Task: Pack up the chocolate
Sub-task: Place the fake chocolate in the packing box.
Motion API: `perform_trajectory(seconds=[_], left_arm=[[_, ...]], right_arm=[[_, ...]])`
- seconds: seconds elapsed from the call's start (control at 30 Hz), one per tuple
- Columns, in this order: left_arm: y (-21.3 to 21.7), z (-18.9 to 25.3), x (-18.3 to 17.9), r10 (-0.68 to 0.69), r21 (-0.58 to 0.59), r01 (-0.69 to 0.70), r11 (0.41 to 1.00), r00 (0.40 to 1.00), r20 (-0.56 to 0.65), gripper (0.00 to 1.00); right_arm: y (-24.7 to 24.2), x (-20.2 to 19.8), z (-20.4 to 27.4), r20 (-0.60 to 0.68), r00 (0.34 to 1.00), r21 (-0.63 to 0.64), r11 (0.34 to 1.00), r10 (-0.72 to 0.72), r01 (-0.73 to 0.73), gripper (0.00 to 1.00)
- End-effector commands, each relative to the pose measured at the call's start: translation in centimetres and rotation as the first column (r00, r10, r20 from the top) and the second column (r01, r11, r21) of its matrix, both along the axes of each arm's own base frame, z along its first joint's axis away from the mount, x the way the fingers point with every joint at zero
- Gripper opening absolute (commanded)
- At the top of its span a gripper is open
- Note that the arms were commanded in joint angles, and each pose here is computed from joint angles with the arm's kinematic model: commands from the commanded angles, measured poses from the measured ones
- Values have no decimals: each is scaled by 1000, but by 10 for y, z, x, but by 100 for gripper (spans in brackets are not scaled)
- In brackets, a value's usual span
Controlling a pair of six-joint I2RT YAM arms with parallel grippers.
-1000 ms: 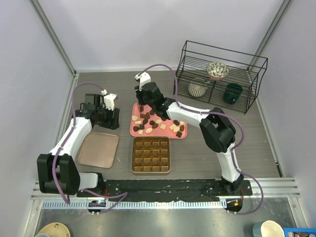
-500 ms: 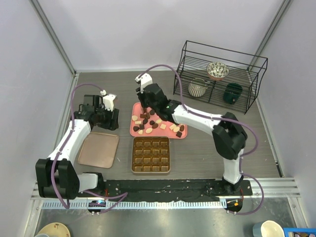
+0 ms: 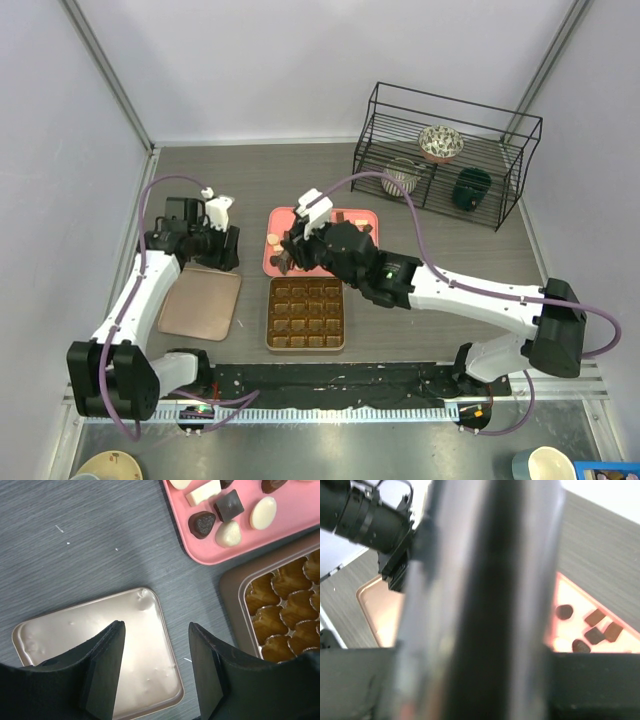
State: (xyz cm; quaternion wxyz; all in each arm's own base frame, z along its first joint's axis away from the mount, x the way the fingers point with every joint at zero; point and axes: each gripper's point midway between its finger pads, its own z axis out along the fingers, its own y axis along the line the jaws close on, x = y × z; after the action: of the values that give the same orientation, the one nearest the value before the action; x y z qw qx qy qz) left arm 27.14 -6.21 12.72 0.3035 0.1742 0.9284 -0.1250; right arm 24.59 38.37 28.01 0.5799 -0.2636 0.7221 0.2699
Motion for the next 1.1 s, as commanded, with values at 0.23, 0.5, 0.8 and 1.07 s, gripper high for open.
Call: perform_trajectory(seconds=[0.23,0.5,0.8,1.07], left_arm=[[-2,9,-16,-77,4,77,997,997,23,58],[-1,6,-21,-104,17,104,994,994,21,58],[-1,6,-24,-122,27,121,992,992,25,58],[-1,6,-27,-127,26,126,992,992,25,58]], right_arm=[[26,-15,-25,-46,998,3,999,36,-35,20],[37,-9,-33,-42,999,-15,999,33,-33,31],[44,-9,-28,-41,998,13,999,44,-43,41],[45,-7,-23,-33,999,15,999,34,-34,41]])
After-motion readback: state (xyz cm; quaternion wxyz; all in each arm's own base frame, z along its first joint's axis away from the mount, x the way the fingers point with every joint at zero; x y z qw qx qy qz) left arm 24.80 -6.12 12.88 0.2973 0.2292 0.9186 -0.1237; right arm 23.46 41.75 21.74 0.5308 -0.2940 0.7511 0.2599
